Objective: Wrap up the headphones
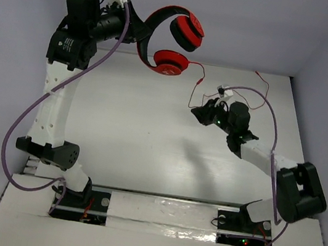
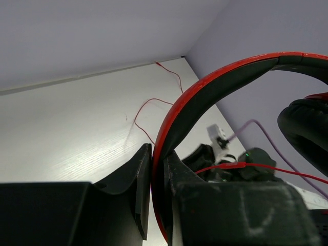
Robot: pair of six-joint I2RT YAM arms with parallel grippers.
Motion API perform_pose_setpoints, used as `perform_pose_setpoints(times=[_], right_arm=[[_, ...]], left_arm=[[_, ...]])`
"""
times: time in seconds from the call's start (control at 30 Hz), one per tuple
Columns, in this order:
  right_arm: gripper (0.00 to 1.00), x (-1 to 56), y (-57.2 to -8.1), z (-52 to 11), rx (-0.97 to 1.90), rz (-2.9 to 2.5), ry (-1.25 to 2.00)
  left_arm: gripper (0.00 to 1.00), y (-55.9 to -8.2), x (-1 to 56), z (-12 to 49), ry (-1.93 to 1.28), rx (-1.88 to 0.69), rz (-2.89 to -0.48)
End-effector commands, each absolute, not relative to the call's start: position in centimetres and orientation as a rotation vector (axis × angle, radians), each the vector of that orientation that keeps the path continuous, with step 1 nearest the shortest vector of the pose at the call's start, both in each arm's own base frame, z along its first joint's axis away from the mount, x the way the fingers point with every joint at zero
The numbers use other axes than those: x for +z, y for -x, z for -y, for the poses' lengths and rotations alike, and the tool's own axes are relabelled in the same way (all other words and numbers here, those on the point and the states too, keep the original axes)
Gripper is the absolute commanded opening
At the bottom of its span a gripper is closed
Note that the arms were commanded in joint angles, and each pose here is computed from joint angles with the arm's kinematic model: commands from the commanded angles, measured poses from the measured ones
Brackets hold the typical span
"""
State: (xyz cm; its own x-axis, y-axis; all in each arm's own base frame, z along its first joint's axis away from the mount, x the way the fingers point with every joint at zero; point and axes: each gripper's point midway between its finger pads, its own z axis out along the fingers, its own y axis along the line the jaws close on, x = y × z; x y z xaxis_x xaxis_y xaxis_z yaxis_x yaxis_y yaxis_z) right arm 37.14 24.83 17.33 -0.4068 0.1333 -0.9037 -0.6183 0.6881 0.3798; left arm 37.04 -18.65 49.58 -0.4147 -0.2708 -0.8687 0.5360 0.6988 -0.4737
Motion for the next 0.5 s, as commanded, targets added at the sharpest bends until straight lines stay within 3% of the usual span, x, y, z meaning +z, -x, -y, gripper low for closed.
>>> perform_pose_setpoints(times=[0.0,0.07,0.1,0.13,0.27,0.33,0.4,0.47], right_arm=[[0.19,20.6,-33.6,-25.5,0.966,-1.710,0.382],[0.18,20.9,-32.3,-25.2,0.977,-1.694,0.369],[0.07,21.6,-31.8,-24.6,0.961,-1.673,0.351],[0.03,22.1,-31.8,-24.1,0.942,-1.661,0.328],[0.02,23.4,-31.0,-22.9,0.915,-1.633,0.288],[0.35,23.9,-31.4,-22.0,0.859,-1.606,0.261],[0.74,24.3,-31.6,-21.9,0.828,-1.595,0.284],[0.79,25.2,-31.5,-22.5,0.830,-1.576,0.329]], left_arm=[[0.00,-35.6,54.6,17.6,-0.197,-0.906,-1.623],[0.00,-36.2,55.1,17.5,-0.185,-0.916,-1.601],[0.00,-37.0,54.9,17.5,-0.165,-0.932,-1.609],[0.00,-36.9,55.5,17.7,-0.171,-0.951,-1.593],[0.00,-37.2,57.6,17.4,-0.155,-0.993,-1.533],[0.00,-36.6,58.4,17.2,-0.151,-1.019,-1.509],[0.00,-34.8,60.3,17.0,-0.169,-1.029,-1.431],[0.00,-34.5,60.4,17.0,-0.172,-1.059,-1.418]])
